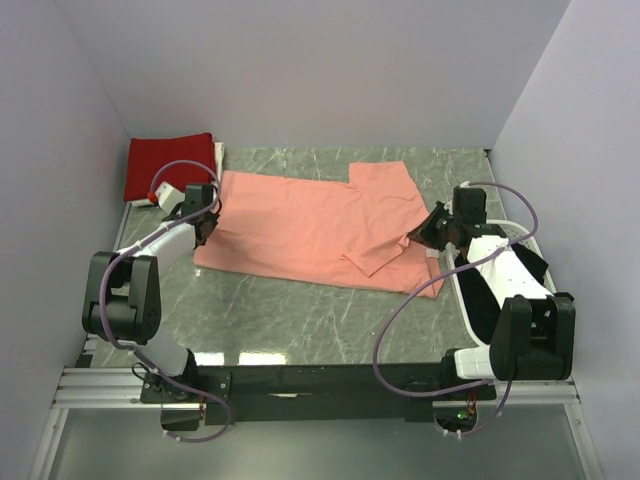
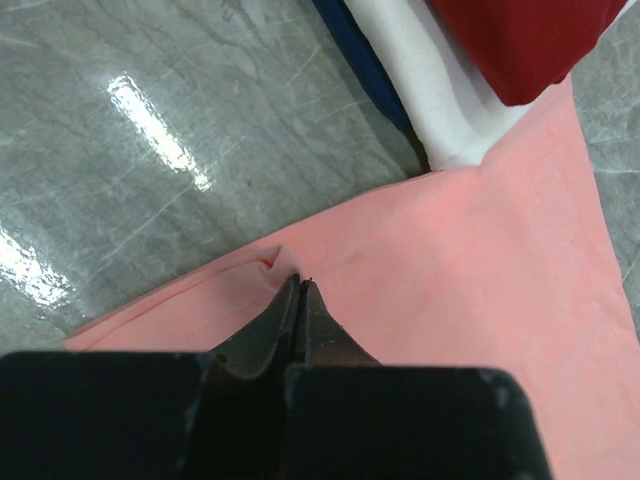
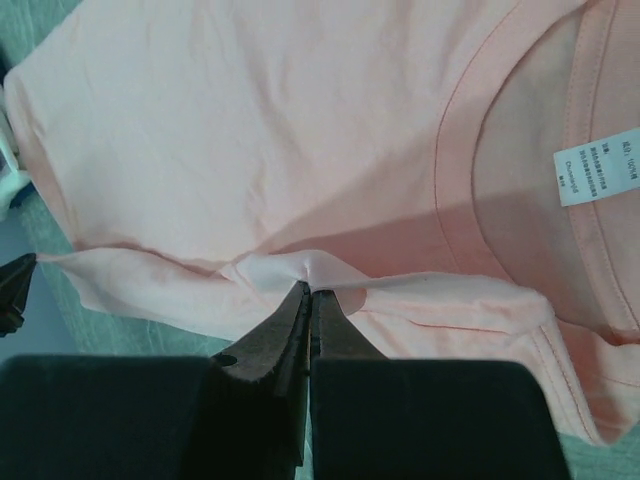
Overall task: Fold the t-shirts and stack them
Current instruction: Fold the tshirt
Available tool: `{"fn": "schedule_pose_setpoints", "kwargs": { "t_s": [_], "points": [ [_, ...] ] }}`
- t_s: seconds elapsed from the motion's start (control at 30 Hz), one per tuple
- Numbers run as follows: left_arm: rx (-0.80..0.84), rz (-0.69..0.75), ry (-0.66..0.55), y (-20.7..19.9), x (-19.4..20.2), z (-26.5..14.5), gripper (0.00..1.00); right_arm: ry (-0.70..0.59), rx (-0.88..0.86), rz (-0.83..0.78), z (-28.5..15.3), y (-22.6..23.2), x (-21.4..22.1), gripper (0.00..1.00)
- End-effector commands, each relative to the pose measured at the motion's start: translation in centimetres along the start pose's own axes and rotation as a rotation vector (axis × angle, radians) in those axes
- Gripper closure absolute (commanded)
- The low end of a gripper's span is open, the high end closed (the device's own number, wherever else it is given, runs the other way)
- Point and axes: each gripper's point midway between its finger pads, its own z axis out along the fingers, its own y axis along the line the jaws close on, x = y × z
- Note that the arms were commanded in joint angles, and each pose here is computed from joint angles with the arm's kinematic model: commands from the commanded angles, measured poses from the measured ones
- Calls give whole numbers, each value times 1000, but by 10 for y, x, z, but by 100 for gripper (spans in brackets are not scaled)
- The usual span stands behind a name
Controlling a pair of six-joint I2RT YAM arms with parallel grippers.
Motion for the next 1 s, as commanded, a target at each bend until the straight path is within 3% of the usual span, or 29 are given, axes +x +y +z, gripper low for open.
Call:
{"fn": "schedule_pose_setpoints", "kwargs": {
  "t_s": [0.0,0.63,0.67,0.7,0.8,0.83,0.93,0.97],
  "points": [
    [26,-11,-36,-15,-17,2,99,-76,-37,9,-2,6,-27,100],
    [54,12,2,-25,-11,18,98,-68,-19,57,9,-14,-27,100],
    [52,12,2,-24,-10,19,97,-66,-20,57,10,-14,-28,98],
    [56,12,7,-25,-10,20,94,-67,-19,57,12,-14,-30,87],
    [67,5,9,-23,-16,20,77,-62,-5,59,19,-17,-35,54],
    [82,0,4,-25,-19,19,63,-62,-5,60,20,-16,-37,47],
    [104,-7,-13,-23,-25,9,37,-67,-19,35,18,-7,-37,37],
    [106,-9,-12,-20,-23,7,34,-72,-12,21,18,-5,-35,37]
  ]
}}
